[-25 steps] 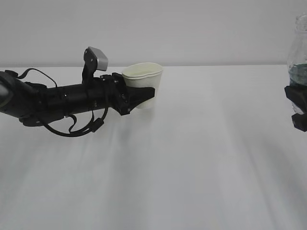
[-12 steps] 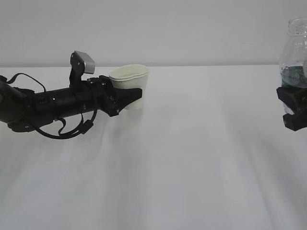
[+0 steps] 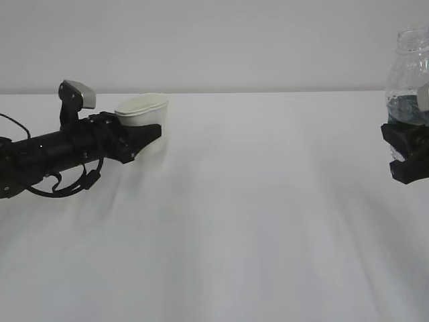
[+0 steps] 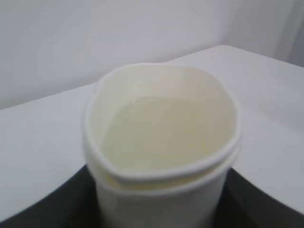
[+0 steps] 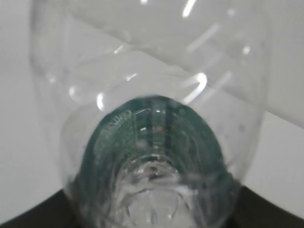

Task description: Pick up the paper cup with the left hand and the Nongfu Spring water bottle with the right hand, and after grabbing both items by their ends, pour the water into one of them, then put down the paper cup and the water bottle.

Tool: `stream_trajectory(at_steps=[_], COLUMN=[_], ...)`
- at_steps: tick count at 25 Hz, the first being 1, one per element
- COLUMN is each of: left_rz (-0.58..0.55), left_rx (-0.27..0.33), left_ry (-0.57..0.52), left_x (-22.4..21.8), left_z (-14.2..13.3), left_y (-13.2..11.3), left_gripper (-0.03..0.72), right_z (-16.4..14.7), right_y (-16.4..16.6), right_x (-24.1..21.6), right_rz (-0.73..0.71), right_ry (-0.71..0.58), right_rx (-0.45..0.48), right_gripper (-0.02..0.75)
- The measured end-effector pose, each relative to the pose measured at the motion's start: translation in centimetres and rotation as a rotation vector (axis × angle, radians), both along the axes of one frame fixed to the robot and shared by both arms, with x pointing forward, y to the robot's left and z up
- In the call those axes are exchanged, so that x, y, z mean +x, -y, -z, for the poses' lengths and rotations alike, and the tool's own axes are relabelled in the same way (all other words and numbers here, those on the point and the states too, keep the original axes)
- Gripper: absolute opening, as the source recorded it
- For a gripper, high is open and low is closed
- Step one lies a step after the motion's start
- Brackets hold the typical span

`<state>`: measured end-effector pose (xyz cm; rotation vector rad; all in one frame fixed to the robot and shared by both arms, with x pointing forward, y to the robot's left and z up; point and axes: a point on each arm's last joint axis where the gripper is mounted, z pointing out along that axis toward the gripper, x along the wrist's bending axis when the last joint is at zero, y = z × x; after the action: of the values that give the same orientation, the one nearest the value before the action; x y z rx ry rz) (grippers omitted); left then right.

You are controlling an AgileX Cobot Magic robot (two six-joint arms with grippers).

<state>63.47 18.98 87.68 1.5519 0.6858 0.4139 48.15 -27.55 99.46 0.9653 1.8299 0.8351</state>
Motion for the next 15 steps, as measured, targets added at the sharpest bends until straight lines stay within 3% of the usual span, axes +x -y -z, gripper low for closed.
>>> stream_trajectory(at_steps=[6,15], left_rz=[-0.130,-0.160], left_rx=[0.017,0.098], left_ry=[-0.028,0.013], left_x=[-1.0,-2.0], left_z=[1.3,2.0], left_y=[-2.1,-2.5], left_gripper=[0.403,0.403], right_z=[0.0,0.0], right_y=[0.0,0.0], right_x=[0.0,0.0], right_rz=[0.000,0.006], right_ry=[-0.001,-0.002], right_rx=[0.000,0.016], right_gripper=[0.358,0.358])
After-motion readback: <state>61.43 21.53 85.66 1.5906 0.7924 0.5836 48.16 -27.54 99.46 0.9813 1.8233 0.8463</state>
